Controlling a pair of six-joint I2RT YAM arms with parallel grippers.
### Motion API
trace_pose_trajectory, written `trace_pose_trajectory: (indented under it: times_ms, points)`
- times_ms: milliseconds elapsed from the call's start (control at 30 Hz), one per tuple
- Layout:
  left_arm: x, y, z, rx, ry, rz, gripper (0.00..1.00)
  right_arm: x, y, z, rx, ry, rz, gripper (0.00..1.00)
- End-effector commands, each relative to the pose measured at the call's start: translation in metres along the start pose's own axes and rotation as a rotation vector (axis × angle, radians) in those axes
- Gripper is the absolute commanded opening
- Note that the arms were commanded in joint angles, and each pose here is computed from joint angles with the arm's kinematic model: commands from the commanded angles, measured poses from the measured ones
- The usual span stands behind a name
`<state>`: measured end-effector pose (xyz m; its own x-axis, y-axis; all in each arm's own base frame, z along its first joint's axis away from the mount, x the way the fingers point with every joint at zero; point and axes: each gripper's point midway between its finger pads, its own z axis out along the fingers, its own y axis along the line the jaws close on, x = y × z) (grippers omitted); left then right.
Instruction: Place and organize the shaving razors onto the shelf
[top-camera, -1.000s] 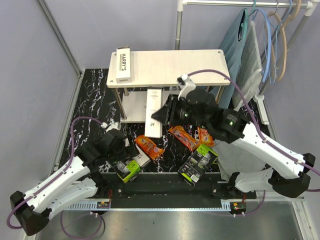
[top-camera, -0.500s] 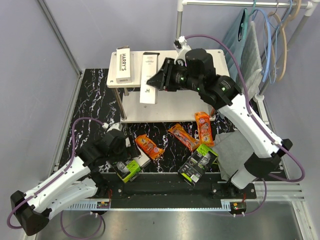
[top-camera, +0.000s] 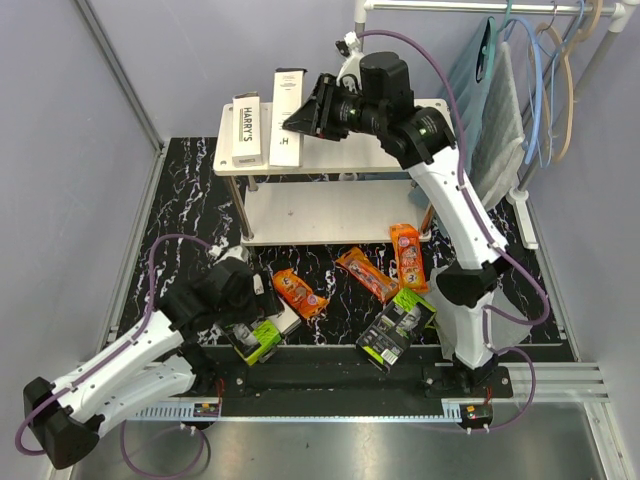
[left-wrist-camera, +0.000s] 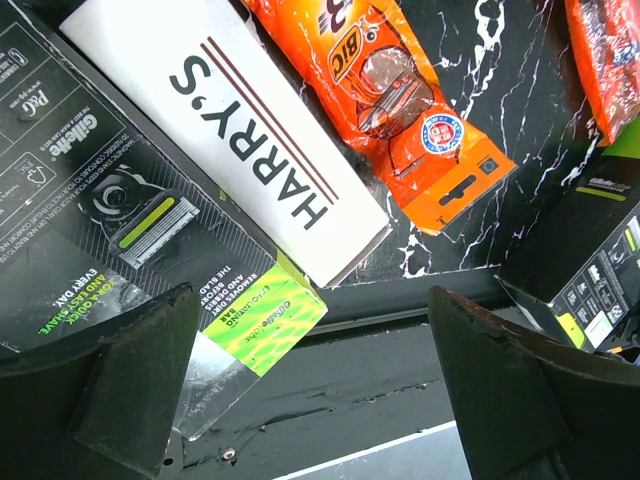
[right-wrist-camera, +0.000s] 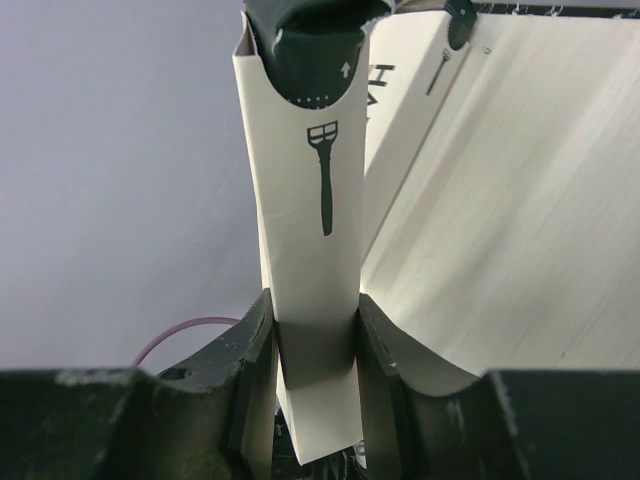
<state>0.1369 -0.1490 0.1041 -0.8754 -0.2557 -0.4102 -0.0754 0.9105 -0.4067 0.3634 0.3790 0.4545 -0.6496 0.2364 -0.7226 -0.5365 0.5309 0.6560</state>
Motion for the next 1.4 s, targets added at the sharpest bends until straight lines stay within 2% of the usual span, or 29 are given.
trace_pose_trajectory:
  times_ms: [0, 533, 900, 1067, 1200, 1367]
  points:
    - [0.001, -0.009, 0.004, 0.05, 0.003, 0.017, 0.99, -0.011, -0.001, -0.002, -0.064, 0.015, 0.025, 0.22]
    - [0.007, -0.008, 0.009, 0.062, 0.023, 0.018, 0.99, -0.01, -0.021, 0.037, -0.179, 0.08, 0.157, 0.23]
    - [0.007, -0.008, 0.009, 0.064, 0.021, 0.022, 0.99, -0.012, -0.035, 0.05, -0.182, 0.083, 0.218, 0.32]
    - [0.007, -0.008, 0.008, 0.064, 0.021, 0.024, 0.99, -0.009, -0.041, 0.055, -0.174, 0.092, 0.245, 0.47]
    - [0.007, -0.008, 0.008, 0.064, 0.021, 0.019, 0.99, -0.011, -0.042, 0.055, -0.162, 0.081, 0.256, 0.69]
    - [0.008, -0.007, 0.009, 0.063, 0.022, 0.015, 0.99, -0.015, -0.046, 0.05, -0.116, 0.05, 0.241, 0.81]
